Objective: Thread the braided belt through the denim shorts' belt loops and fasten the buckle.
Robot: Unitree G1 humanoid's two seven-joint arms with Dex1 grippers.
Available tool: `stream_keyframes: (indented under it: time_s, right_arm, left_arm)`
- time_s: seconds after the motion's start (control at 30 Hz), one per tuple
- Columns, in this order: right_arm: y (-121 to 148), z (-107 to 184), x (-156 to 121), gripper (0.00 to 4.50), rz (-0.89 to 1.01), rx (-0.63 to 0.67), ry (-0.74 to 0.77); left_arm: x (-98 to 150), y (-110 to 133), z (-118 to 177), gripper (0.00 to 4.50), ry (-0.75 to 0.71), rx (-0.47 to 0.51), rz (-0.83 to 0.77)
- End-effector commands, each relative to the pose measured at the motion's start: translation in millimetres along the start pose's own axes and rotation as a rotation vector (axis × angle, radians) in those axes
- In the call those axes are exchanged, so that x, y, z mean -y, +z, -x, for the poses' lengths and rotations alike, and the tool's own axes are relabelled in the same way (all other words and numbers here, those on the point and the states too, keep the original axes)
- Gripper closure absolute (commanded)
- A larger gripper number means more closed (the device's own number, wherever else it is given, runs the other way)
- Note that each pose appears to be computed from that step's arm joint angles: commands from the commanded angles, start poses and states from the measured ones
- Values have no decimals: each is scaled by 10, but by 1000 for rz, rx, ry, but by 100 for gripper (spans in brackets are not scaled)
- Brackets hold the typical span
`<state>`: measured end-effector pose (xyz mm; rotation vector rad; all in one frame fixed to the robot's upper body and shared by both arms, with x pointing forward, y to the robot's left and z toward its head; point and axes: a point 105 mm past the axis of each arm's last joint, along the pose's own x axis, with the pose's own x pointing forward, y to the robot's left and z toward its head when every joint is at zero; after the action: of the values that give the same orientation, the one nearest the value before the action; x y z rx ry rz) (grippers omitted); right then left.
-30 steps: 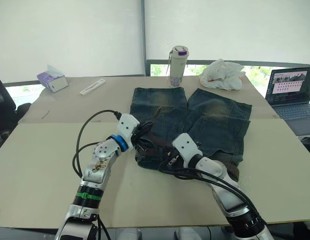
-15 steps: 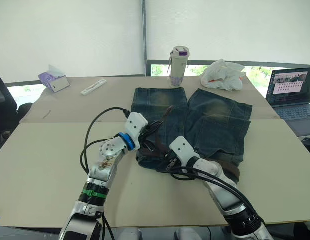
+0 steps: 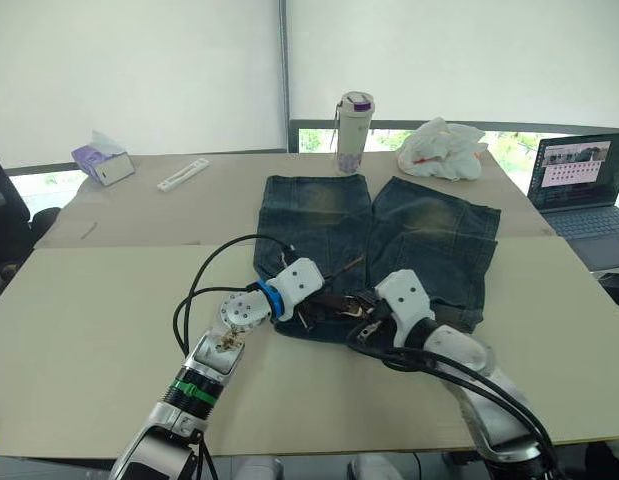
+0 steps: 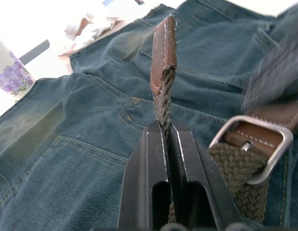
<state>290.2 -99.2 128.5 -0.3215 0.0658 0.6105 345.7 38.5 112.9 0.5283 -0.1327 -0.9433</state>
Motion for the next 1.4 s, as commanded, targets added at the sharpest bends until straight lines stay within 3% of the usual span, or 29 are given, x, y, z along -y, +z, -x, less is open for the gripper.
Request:
stream_keyframes:
  time_s: [0.03,0.13,0.2,0.23,0.3,0.37,0.47,0.63,0.93,1.17,1.23,1.3,1.4]
  right_arm:
    - [79,234,104,442,74,23,-25]
    - [-137,329,109,417,219,-110,0]
    - [-203,347,84,369,261,-145,13]
    - [-216,346,80,323,286,-152,13]
    - [-236,340,64,281,310,-159,19]
    - [-266,330,26,197,312,-167,39]
    - [-323,298,11,114,326,-181,47]
    - [-386,247,-26,114,358,-195,74]
    - [-297,54,120,114,443,-125,-36]
    - [-413,45,50,114,484,-136,-3]
    - [-402,44,64,183,504,-125,-18]
    - [-373,45,96,220,541,-109,-43]
    - [-311,40,145,326,616,-68,-90]
  left_arm:
    - [11,45,1,450,-22,9,-44]
    - [19,38,8,450,-30,7,-53]
    - [0,35,12,450,-22,8,-45]
    - [-11,33,16,450,-17,9,-40]
    - [-26,30,22,450,-9,11,-25]
    - [-35,34,27,450,-2,20,-4]
    - [-40,40,36,450,4,30,18]
    - [-47,42,44,450,9,30,16]
    - [-53,26,61,450,23,32,33]
    - [-48,29,60,450,30,36,36]
    - [-51,27,64,450,33,35,38]
    - [-60,25,72,450,38,33,42]
    - [-93,18,88,450,56,28,72]
